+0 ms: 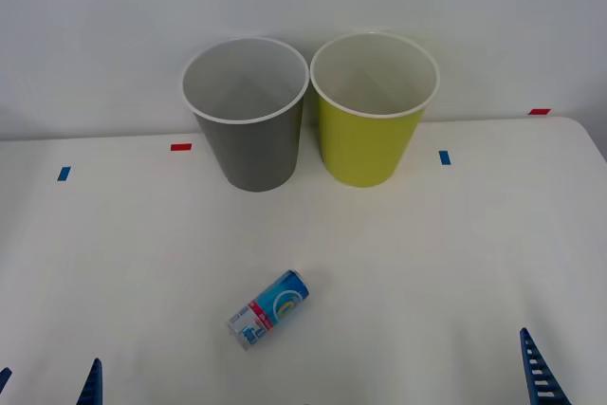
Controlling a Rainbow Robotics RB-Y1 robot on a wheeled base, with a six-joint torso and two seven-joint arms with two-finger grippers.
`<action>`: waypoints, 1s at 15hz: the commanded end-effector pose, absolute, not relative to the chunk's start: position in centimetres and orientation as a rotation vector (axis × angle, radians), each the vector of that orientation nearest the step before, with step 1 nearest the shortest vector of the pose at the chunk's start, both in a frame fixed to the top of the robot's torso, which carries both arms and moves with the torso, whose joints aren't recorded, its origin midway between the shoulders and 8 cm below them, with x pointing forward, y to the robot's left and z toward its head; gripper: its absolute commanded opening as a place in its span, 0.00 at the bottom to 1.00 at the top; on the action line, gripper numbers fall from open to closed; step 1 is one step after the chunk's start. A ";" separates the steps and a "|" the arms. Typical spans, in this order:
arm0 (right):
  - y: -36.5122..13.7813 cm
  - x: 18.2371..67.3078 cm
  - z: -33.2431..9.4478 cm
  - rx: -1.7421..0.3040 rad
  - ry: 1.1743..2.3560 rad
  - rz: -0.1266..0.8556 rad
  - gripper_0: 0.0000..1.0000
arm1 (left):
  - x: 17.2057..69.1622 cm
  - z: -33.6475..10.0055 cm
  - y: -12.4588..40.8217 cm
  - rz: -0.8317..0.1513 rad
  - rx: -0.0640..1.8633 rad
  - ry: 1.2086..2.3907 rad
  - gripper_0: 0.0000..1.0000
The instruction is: Put cans in the gray bin and PET bottles in the light green bin.
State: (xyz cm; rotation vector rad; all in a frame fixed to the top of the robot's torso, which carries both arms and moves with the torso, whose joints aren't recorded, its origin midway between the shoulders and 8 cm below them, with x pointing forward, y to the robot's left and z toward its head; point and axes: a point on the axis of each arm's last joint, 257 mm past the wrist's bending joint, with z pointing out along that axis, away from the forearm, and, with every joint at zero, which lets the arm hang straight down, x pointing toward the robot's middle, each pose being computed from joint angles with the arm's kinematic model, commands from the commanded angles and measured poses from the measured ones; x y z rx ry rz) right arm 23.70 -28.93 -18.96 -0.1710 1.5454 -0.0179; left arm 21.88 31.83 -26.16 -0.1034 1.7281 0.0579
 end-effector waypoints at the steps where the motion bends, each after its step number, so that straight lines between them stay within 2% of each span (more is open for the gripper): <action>1: -28.9 23.7 -19.0 -0.171 1.545 -0.018 1.00 | 21.9 -26.2 31.8 0.058 -0.103 1.728 1.00; 15: -28.9 23.7 -19.0 -0.171 1.545 -0.018 1.00 | 21.9 -26.2 31.8 0.058 -0.103 1.728 1.00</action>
